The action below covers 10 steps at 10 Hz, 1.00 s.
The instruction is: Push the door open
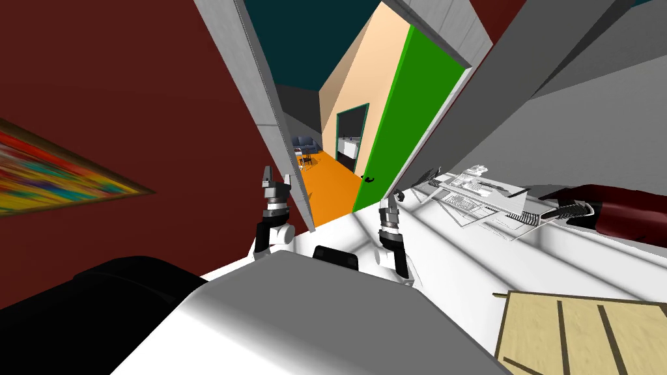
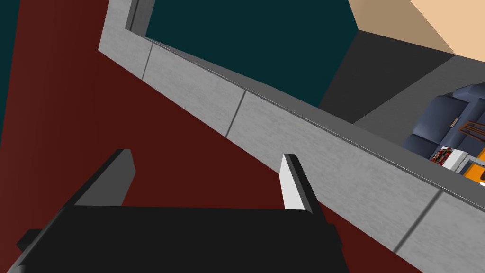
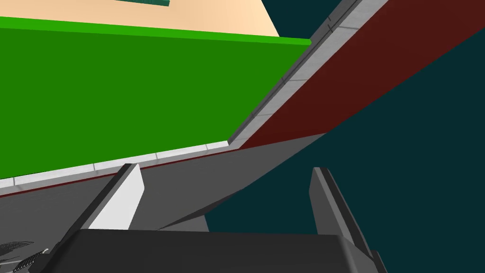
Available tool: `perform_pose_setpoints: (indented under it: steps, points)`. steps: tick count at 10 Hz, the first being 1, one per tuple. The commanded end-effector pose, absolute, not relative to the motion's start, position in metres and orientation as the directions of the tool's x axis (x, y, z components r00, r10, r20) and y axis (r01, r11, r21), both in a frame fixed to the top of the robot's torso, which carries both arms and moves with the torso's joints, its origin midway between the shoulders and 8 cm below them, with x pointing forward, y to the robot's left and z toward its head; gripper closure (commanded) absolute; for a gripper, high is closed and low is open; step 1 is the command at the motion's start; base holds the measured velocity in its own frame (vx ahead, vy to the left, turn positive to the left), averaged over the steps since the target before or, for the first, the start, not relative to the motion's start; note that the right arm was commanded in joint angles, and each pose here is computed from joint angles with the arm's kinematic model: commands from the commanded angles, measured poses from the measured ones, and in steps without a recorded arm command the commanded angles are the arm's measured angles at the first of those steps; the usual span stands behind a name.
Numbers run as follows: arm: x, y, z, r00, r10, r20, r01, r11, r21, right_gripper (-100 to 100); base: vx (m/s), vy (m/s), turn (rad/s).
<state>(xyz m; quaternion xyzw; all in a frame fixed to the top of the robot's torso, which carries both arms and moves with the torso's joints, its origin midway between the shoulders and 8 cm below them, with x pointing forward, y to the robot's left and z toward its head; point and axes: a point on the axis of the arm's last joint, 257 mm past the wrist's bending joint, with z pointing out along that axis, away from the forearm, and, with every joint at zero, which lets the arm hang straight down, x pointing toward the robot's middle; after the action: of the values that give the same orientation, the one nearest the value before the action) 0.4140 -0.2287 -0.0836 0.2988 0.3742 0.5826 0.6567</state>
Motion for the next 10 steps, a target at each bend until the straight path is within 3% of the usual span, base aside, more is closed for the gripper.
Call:
perform_pose_setpoints:
  steps: [1, 10]
  points:
    - [0.419, -0.226, -0.093, 0.028, 0.990, -0.140, -0.529, 0.134, 0.838, -100, 0.081, -0.083, 0.054]
    - [0.445, -0.207, -0.152, -0.043, 0.992, -0.118, -0.451, 0.086, 0.888, -100, 0.087, -0.099, 0.055]
